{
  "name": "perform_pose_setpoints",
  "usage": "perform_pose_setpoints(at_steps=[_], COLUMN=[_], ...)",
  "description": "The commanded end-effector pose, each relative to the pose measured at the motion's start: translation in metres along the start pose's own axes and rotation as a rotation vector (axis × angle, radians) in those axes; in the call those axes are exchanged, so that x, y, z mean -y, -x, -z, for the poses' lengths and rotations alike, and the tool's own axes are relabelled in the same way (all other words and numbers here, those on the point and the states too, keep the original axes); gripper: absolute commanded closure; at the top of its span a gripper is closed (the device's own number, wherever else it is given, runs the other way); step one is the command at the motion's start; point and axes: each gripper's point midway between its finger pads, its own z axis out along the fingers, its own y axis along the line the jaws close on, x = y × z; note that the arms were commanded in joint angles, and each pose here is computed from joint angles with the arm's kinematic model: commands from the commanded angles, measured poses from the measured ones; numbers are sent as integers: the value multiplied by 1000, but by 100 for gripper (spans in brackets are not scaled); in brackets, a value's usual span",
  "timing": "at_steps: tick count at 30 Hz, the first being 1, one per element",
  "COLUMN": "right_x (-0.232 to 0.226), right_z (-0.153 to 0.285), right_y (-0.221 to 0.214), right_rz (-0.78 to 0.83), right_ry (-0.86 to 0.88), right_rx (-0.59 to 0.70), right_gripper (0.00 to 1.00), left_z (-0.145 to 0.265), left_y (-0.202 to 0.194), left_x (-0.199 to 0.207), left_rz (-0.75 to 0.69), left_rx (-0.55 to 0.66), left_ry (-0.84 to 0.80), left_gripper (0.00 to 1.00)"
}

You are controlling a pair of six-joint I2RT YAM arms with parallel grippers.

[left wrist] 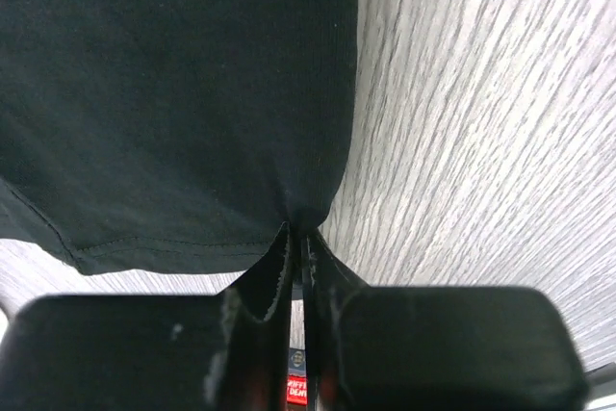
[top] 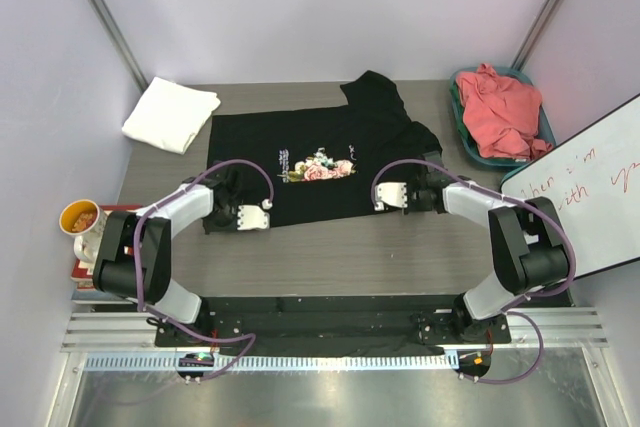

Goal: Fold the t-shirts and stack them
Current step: Fold the flattened tshirt in 1/3 of the way

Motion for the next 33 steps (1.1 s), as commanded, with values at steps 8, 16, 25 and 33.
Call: perform_pose_setpoints(at_steps=[8,16,25,33], right_x=[-48,-66,-94,-123], right_z=[38,55,69,89], right_y=[-4,0,11,22], right_rz=[110,139,224,292], right_ry=[184,245,334,400], right_rx=[31,56,101,134], right_gripper=[99,99,99,99], left_z=[15,28,47,52], left_y=[10,11,2,-2], left_x=[29,60,96,115], left_rz=[-45,-81,-135,-197], left_rx=[76,106,99,109], left_ry=[-130,-246,-390,-433], left_gripper=[100,100,100,100])
